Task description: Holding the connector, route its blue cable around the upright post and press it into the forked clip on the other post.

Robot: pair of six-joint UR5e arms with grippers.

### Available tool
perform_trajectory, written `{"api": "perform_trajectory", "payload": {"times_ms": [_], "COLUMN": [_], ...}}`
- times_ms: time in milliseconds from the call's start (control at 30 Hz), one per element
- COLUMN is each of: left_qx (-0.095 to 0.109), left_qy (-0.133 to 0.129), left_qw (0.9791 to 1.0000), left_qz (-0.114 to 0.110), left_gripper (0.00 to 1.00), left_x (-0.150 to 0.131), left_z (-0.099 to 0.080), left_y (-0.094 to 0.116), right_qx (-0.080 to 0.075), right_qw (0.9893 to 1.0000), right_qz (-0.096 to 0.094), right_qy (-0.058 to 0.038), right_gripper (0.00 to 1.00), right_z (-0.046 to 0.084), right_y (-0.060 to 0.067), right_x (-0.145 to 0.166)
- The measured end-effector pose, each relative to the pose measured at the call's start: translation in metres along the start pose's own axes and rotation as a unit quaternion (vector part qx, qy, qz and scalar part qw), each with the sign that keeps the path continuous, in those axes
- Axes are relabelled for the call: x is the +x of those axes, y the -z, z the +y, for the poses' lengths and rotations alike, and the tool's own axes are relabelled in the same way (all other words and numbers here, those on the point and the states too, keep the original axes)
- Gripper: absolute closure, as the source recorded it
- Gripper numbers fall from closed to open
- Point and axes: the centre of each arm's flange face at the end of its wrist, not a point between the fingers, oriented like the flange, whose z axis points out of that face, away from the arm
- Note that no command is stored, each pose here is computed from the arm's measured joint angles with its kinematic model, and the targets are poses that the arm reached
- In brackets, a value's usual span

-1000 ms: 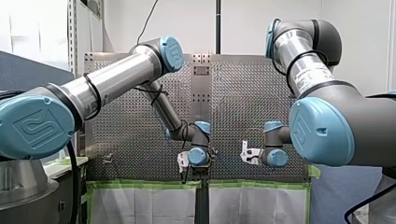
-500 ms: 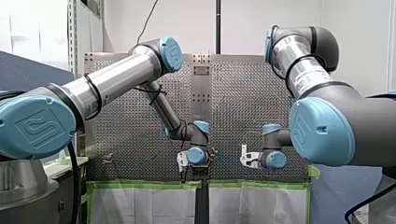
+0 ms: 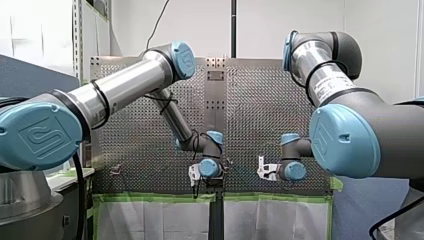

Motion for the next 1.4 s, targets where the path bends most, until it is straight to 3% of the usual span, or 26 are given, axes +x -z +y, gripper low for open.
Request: {"api": "perform_trajectory", "payload": {"times_ms": [333,800,933,1033,1300,1400], "left_qx": [0.004,0.014,0.018,0.024,0.049,0.055], "left_qy": [0.005,0.021,0.025,0.031,0.068,0.084], "left_qw": [1.0,0.9997,0.9995,0.9992,0.9964,0.9948], "left_qz": [0.0,-0.007,-0.007,-0.01,-0.014,-0.013], "left_gripper": [0.8,0.8,0.78,0.69,0.67,0.67], "left_x": [-0.006,-0.018,-0.021,-0.025,-0.036,-0.037], "left_z": [-0.004,-0.002,-0.001,-0.002,-0.007,-0.007], "left_y": [-0.014,-0.027,-0.031,-0.034,-0.044,-0.045], "right_qx": [-0.004,-0.025,-0.026,-0.026,-0.028,-0.036], "right_qw": [1.0,0.9994,0.9992,0.9991,0.9988,0.9985], "right_qz": [0.008,0.025,0.029,0.034,0.039,0.04], "right_qy": [0.0009,0.0022,0.0022,0.0024,0.0055,0.0053], "right_gripper": [1.0,1.0,1.0,1.0,1.0,1.0], "right_z": [0.003,0.012,0.013,0.014,0.017,0.023], "right_y": [-0.007,-0.025,-0.032,-0.036,-0.04,-0.041], "right_x": [0.007,0.028,0.035,0.041,0.046,0.047]}}
